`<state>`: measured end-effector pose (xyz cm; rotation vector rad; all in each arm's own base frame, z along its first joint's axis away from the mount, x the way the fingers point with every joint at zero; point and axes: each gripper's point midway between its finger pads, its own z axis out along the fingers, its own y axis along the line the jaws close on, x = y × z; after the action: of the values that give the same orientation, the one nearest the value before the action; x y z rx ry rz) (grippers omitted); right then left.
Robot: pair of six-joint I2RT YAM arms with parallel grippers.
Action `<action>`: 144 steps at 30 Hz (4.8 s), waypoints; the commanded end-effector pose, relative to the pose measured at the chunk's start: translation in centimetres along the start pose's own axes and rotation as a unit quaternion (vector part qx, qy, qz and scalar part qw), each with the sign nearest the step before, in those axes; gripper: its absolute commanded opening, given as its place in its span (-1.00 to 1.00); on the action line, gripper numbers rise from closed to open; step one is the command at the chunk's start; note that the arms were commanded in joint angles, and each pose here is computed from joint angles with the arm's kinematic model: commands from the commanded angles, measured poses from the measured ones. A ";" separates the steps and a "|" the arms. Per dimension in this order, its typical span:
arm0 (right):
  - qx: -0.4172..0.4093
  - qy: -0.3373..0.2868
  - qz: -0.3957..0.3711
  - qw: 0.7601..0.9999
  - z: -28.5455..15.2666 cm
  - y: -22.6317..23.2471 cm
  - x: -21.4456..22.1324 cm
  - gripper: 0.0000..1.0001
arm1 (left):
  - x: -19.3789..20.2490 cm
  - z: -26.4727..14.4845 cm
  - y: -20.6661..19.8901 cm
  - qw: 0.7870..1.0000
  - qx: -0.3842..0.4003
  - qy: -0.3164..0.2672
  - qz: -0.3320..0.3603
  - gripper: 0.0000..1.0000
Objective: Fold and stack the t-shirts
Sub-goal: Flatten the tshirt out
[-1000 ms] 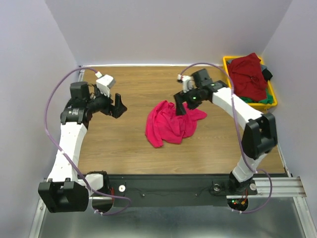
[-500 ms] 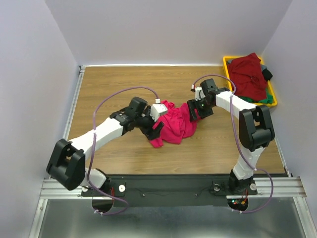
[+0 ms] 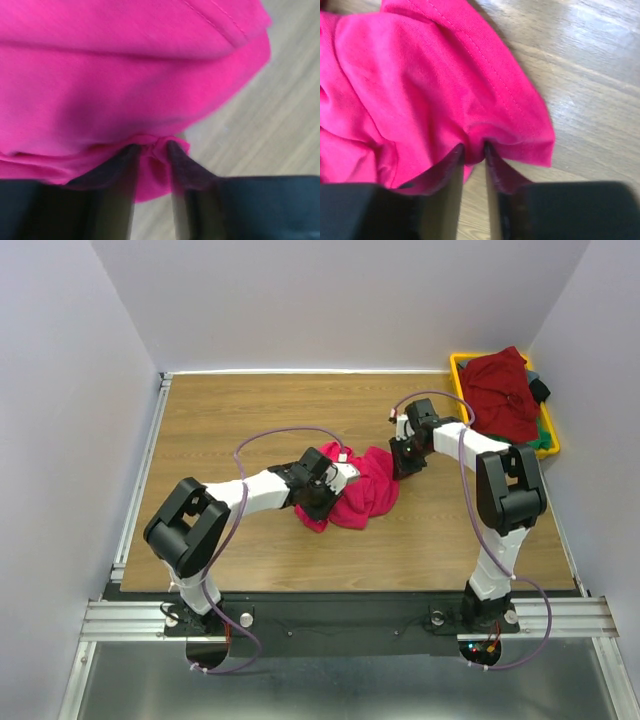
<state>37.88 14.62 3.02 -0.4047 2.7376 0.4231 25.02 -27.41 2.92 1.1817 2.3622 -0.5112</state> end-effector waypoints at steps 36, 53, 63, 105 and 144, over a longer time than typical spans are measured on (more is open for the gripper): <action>0.157 -0.219 -0.048 0.962 -18.4 -6.1 -9.0 -0.99 | -6.7 -25.7 29.2 0.961 -0.217 -0.168 -0.030 -1.00; 0.261 -0.319 -0.125 0.903 -28.6 -6.6 -8.0 -0.99 | -4.5 -39.3 21.1 0.877 -0.385 -0.285 0.051 -1.00; 0.172 -0.278 -0.100 0.940 -20.9 -6.6 -11.6 -0.99 | 0.3 -33.8 21.0 0.905 -0.360 -0.225 0.044 -1.00; -0.044 -0.037 -0.310 0.949 -2.0 14.5 -0.6 0.37 | 4.8 -25.5 28.9 0.923 -0.318 -0.141 -0.162 -1.00; 0.216 -0.364 -0.214 0.880 -31.4 3.0 -16.8 -0.99 | -2.9 -33.5 23.7 0.931 -0.294 -0.212 0.044 -1.00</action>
<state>44.24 12.29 36.33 -0.5752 1.8708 -0.0875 40.55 2.17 25.80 0.6638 2.0080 -0.0461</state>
